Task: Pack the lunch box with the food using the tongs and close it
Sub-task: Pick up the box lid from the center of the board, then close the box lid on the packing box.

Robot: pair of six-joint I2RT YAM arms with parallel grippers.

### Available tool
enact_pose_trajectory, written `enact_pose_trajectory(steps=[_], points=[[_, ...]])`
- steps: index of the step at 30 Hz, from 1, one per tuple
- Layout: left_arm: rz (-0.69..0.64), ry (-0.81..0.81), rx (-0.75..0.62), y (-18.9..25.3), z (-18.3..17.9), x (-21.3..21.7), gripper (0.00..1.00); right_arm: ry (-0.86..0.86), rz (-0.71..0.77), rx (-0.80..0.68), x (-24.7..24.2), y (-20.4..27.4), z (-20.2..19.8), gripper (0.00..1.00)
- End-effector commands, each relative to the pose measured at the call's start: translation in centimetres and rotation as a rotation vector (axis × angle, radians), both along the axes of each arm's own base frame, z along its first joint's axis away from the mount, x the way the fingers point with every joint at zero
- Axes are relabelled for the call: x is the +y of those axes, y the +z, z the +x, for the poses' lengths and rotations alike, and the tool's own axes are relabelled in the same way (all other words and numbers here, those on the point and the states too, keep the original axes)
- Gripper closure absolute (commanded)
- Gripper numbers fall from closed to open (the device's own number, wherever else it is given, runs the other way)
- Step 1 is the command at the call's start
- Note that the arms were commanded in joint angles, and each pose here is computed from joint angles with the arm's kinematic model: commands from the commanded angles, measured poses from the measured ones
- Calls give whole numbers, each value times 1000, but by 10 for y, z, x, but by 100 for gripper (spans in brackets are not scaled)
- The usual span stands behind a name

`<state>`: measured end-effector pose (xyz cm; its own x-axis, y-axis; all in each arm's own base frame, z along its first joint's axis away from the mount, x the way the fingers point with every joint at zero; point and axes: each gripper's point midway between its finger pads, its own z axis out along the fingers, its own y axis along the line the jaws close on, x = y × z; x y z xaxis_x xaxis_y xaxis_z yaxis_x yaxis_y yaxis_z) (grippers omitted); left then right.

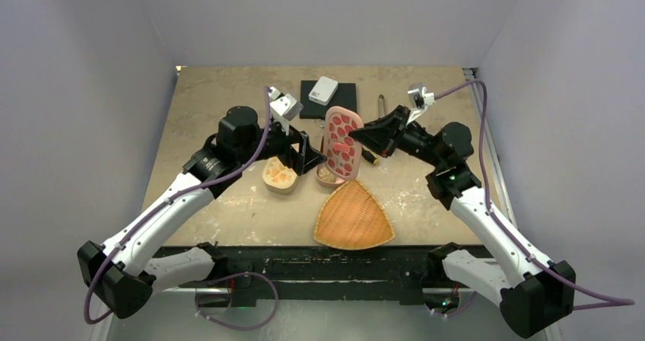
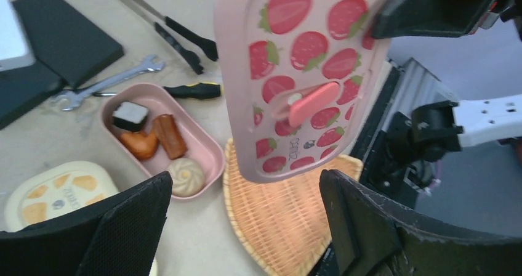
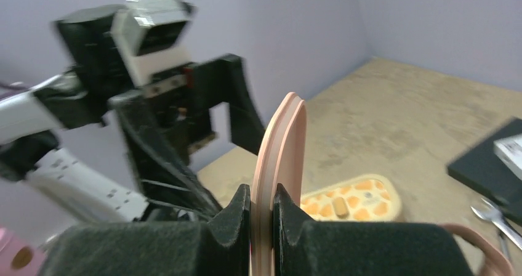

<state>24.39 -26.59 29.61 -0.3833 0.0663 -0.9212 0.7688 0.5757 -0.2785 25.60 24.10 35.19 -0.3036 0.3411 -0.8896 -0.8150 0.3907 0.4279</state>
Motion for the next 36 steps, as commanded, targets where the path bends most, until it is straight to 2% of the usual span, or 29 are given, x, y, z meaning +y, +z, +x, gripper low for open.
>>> enact_pose_trajectory(steps=[1, 3, 8, 13, 17, 24, 26, 30, 33, 34, 36], points=[[-82, -170, 53, 5, -15, -12, 11, 235, 73, -261, 5, 63, -59, 100], [-104, -207, 54, 9, -18, -11, 11, 249, 73, -286, 4, 70, -65, 100], [-173, -417, 89, 20, -53, -20, 15, 306, 74, -284, 6, 73, -75, 100], [-159, -453, 113, 11, -62, -18, 24, 368, 94, -300, 7, 79, -85, 100], [-174, -477, 124, 9, -64, -20, 39, 384, 94, -295, 9, 79, -84, 100], [-200, -492, 137, 9, -61, -26, 60, 415, 102, -261, 11, 71, -85, 100], [-208, -494, 136, 10, -61, -26, 70, 409, 101, -246, 12, 68, -82, 100], [-214, -473, 130, 10, -60, -25, 100, 364, 82, -169, 15, 54, -66, 100], [-219, -421, 124, 9, -55, -23, 100, 285, 64, -88, 17, 37, -43, 73], [-235, -409, 117, 11, -53, -24, 100, 277, 61, -64, 18, 31, -39, 62], [-274, -372, 109, 16, -50, -24, 100, 274, 66, -23, 20, 20, -34, 47]])
